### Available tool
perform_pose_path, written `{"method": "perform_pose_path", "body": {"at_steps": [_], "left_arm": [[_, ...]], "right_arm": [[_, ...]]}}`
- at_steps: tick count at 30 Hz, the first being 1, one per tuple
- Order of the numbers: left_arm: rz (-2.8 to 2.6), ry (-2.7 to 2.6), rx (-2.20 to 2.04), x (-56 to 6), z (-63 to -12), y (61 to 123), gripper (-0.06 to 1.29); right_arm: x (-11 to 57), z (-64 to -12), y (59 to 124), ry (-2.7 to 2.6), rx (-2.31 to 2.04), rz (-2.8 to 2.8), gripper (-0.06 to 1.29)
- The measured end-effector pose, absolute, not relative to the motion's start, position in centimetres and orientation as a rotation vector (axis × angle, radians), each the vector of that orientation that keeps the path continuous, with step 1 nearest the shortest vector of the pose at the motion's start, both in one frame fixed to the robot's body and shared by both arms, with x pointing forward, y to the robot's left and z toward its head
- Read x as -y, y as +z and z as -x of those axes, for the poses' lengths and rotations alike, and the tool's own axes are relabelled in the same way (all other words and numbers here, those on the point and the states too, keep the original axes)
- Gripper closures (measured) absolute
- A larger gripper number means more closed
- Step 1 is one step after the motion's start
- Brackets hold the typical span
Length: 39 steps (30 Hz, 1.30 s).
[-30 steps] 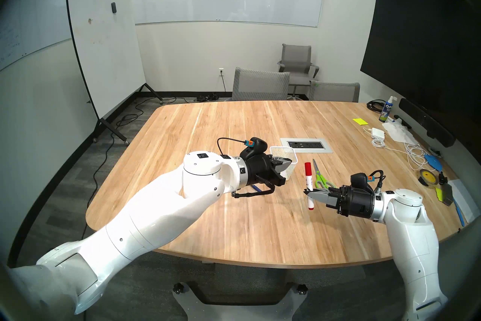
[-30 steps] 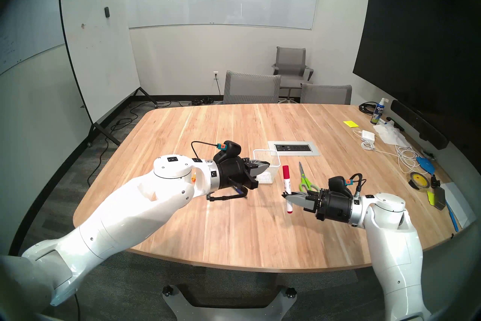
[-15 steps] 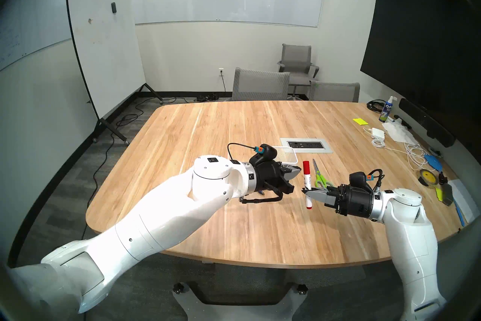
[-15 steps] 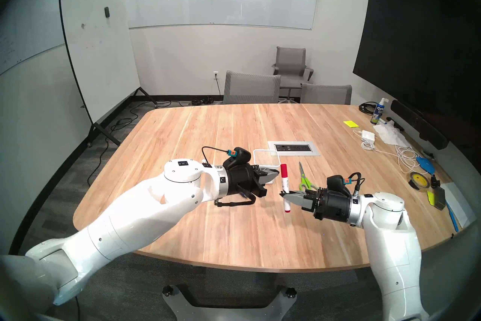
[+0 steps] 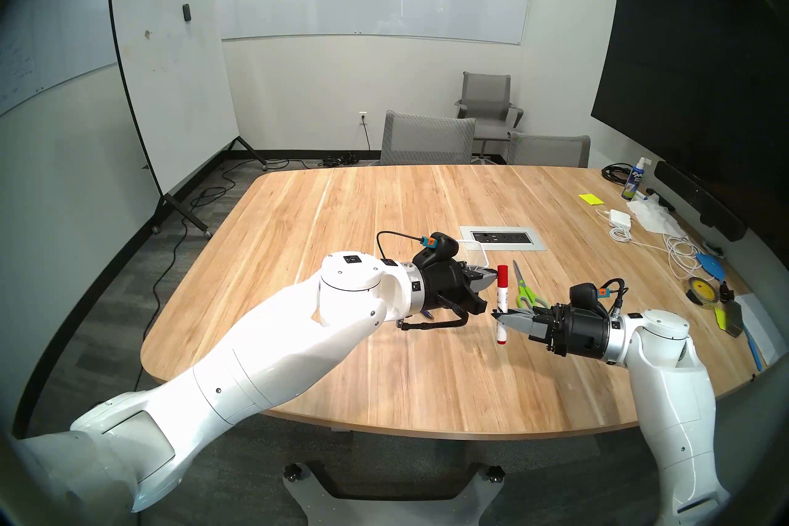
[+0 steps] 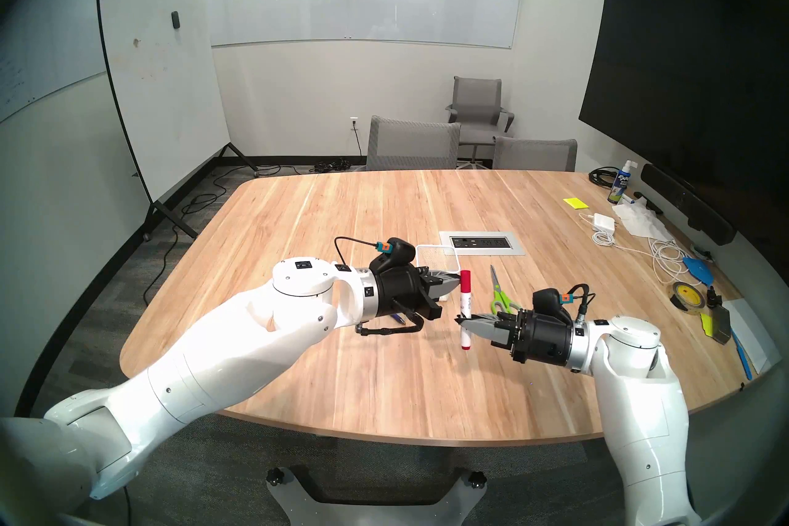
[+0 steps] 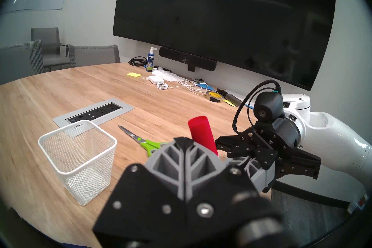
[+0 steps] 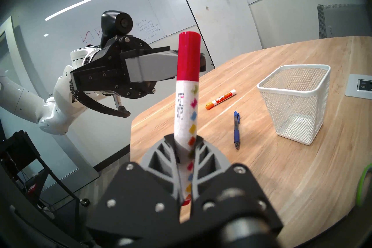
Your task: Place the pen, the marker, and the scissors into the pen holder
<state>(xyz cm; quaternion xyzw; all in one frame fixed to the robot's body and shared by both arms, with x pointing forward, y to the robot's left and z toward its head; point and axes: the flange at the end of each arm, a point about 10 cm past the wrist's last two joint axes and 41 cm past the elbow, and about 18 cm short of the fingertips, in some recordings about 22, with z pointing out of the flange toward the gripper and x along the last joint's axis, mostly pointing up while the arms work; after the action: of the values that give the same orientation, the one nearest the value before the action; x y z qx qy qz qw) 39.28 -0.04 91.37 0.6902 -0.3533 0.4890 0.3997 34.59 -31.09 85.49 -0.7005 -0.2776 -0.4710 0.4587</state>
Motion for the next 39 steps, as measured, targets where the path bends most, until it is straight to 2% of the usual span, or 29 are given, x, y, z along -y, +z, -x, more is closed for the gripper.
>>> {"method": "perform_pose_path", "body": {"at_steps": [39], "left_arm": [[-1.709, 1.175, 0.922, 2.4, -39.3, 91.8, 1.25]], "right_arm": [[30.1, -35.8, 85.8, -1.158, 0.667, 1.757, 1.17]]}}
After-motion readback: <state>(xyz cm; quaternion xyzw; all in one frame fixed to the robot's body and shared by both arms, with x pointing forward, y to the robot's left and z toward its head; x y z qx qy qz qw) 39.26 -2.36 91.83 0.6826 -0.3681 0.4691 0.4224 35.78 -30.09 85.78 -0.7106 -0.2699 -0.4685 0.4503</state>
